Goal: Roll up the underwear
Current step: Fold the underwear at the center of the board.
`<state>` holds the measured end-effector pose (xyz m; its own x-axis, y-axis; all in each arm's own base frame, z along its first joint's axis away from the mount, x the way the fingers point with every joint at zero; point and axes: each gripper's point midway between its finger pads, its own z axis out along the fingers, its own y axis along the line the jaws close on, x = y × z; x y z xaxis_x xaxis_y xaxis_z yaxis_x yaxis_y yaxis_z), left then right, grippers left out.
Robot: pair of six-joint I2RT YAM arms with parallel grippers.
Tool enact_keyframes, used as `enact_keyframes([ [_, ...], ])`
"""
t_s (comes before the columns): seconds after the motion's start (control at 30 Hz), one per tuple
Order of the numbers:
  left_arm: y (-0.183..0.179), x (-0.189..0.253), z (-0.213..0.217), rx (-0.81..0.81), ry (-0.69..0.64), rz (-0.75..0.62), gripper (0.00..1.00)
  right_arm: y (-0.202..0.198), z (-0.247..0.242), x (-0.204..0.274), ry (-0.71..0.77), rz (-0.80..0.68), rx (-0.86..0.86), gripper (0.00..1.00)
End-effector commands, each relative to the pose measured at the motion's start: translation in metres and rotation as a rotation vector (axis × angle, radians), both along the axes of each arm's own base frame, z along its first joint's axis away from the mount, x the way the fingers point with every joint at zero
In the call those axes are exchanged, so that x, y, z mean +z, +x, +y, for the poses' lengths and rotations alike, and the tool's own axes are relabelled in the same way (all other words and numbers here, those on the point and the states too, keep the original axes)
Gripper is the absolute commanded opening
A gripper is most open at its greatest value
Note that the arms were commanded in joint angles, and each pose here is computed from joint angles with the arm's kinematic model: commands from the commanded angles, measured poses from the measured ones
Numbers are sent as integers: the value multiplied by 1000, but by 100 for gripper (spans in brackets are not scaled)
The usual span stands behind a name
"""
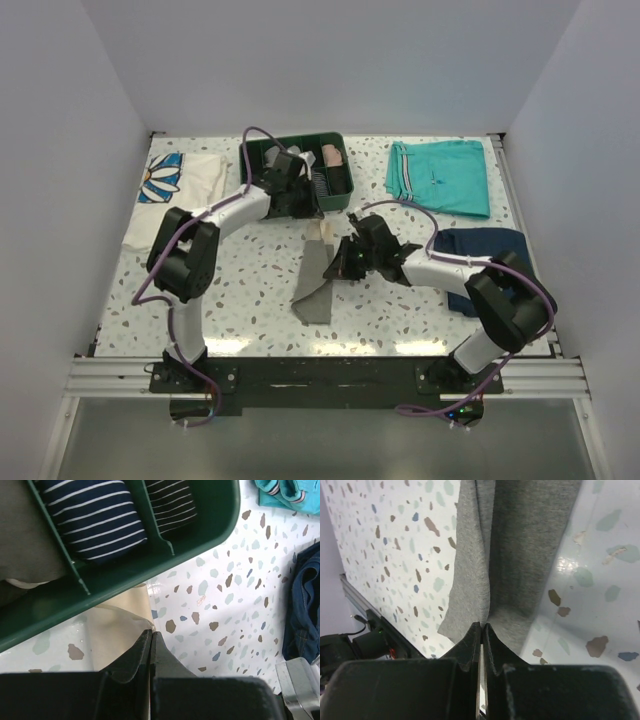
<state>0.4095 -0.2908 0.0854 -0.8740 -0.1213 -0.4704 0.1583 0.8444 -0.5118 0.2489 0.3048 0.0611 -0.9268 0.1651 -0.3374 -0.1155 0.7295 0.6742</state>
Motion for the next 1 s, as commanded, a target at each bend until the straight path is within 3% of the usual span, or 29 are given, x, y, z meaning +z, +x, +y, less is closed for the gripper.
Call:
enact_keyframes([
  [0.0,7,7,-12,-46,-10,-34,0,0,-7,-10,-33,14,-30,0],
  [0.57,13,-14,-25,-86,6,-8,0,0,-5,-32,-32,53,-51,0],
  [0.63,13,-14,-27,-95,0,-8,0,0,-6,-34,-35,57,-53,4],
  [0.8,14,-6,-27,-105,-3,-28,15,1,-8,-30,-47,42,-56,28],
  [0.83,14,-3,-27,-107,-4,-35,21,1,-10,-29,-54,38,-58,33],
  [0.97,17,10,-25,-116,14,-68,42,3,-19,-16,-89,-10,-65,40],
])
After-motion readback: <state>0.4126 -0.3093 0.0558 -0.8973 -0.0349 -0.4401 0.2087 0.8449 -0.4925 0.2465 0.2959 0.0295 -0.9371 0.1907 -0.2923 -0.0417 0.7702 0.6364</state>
